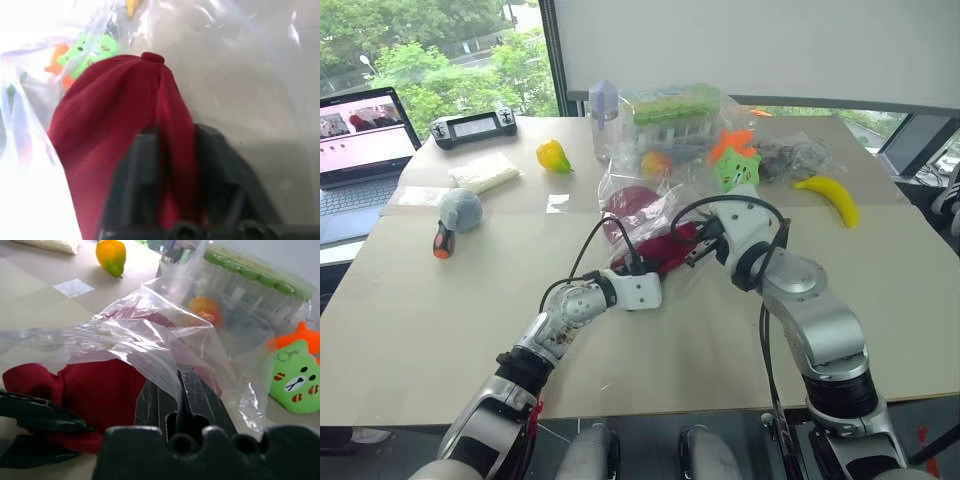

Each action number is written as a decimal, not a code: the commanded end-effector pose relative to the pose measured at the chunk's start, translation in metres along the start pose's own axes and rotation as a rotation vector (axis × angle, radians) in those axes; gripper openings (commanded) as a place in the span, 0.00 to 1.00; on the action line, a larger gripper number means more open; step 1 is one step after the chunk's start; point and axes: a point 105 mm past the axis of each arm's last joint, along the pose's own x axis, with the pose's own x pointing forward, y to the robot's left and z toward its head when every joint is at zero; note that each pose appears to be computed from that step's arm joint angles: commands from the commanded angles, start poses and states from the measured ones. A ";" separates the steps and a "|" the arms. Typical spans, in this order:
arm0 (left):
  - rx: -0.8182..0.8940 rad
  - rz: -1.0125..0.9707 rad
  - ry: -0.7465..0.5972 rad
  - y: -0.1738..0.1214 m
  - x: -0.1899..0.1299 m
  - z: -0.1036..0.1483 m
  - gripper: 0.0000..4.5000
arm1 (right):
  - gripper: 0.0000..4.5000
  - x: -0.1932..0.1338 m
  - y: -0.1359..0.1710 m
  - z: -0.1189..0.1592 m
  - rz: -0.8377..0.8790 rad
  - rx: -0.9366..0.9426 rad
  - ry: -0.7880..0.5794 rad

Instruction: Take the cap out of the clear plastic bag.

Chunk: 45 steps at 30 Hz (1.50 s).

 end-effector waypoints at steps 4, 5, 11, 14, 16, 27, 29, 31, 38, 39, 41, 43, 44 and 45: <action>-0.011 0.036 -0.036 0.020 -0.002 0.012 0.01 | 0.00 -0.003 -0.007 0.014 -0.028 -0.026 -0.055; -0.005 0.053 -0.036 0.028 -0.003 0.013 0.01 | 0.00 -0.003 -0.007 0.014 -0.027 -0.027 -0.054; -0.126 0.051 -0.235 0.055 -0.011 0.053 0.01 | 0.00 -0.001 -0.004 0.013 -0.015 -0.023 -0.056; -0.237 -0.042 -0.308 0.051 -0.021 0.062 0.01 | 0.00 0.000 -0.001 0.013 -0.005 -0.021 -0.060; -0.258 -0.174 -0.313 0.037 -0.030 0.062 0.01 | 0.00 0.001 0.000 0.014 0.000 -0.022 -0.062; -0.466 -0.567 -0.203 0.037 -0.093 0.052 0.01 | 0.00 0.005 0.001 0.010 0.031 -0.026 -0.062; -0.601 -0.694 -0.309 0.054 -0.112 0.087 0.01 | 0.00 0.007 0.004 0.009 0.042 -0.025 -0.060; -0.663 -0.797 -0.368 0.061 -0.127 0.111 0.01 | 0.00 0.008 0.006 0.009 0.051 -0.022 -0.062; -0.759 -0.727 -0.605 0.133 -0.139 0.147 0.01 | 0.00 0.012 0.007 0.011 0.056 -0.024 -0.069; -0.765 -0.692 -0.624 0.143 -0.138 0.147 0.01 | 0.00 0.012 0.007 0.011 0.056 -0.024 -0.070; -0.787 -0.638 -0.660 0.158 -0.138 0.148 0.01 | 0.00 0.012 0.007 0.011 0.056 -0.023 -0.070; -0.815 -0.481 -0.730 0.190 -0.144 0.145 0.01 | 0.00 0.011 0.006 0.010 0.054 -0.023 -0.067; -0.824 -0.423 -0.749 0.201 -0.145 0.142 0.01 | 0.00 0.011 0.006 0.009 0.052 -0.023 -0.067; -0.813 -0.320 -0.753 0.216 -0.144 0.137 0.01 | 0.00 0.011 0.006 0.009 0.051 -0.022 -0.066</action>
